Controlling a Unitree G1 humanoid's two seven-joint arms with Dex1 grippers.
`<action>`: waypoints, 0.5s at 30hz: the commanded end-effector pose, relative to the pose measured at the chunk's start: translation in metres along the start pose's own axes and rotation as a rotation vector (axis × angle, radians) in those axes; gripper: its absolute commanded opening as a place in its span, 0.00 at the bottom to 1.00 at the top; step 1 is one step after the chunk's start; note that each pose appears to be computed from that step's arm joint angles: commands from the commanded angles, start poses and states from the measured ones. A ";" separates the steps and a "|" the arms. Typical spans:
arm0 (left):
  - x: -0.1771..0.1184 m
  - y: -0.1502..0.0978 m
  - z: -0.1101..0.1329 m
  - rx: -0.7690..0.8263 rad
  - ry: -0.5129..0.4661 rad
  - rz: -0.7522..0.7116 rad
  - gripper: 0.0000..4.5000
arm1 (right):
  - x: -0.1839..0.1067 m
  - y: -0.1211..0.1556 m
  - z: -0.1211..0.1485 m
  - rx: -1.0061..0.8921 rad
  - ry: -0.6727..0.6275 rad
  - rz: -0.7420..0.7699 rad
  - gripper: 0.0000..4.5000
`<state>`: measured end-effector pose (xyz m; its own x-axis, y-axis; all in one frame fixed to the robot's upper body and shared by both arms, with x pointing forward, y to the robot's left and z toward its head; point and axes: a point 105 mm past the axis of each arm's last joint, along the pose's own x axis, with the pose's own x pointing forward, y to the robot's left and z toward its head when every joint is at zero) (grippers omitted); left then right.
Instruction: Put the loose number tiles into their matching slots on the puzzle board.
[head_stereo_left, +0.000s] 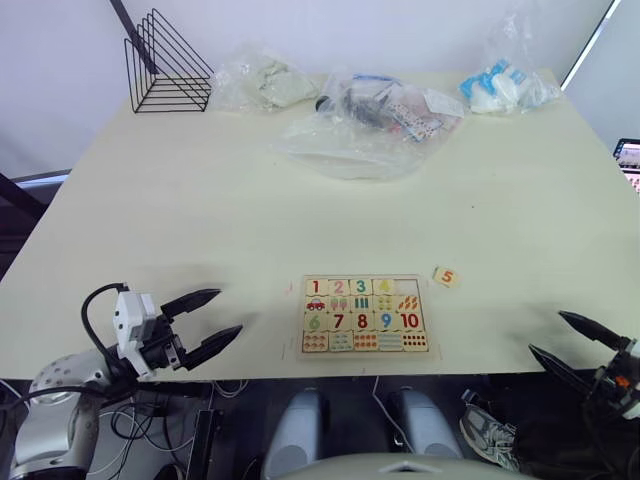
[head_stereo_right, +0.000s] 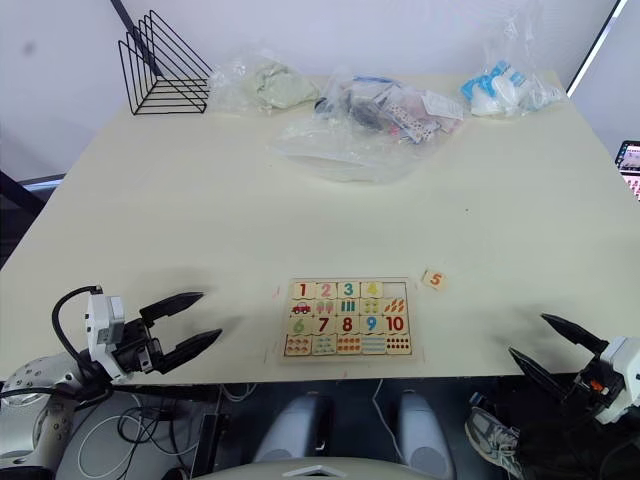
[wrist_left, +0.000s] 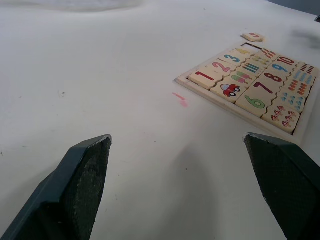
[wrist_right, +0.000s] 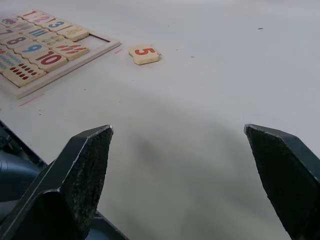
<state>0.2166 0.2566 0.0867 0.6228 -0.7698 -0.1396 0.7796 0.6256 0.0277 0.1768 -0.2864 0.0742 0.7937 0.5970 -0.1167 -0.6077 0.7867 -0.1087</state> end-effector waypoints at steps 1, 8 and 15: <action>-0.003 0.002 0.006 0.035 -0.015 0.007 1.00 | 0.000 -0.001 0.005 -0.035 -0.015 0.015 0.98; -0.006 0.006 0.006 0.046 -0.013 0.014 1.00 | 0.004 -0.001 0.003 -0.036 -0.025 0.023 0.98; -0.007 0.007 0.007 0.053 -0.011 0.005 1.00 | 0.007 0.000 0.003 -0.040 -0.030 0.031 0.98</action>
<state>0.2187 0.2594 0.0870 0.6164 -0.7753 -0.1375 0.7857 0.6172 0.0421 0.1820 -0.2810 0.0702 0.7764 0.6214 -0.1052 -0.6301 0.7684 -0.1119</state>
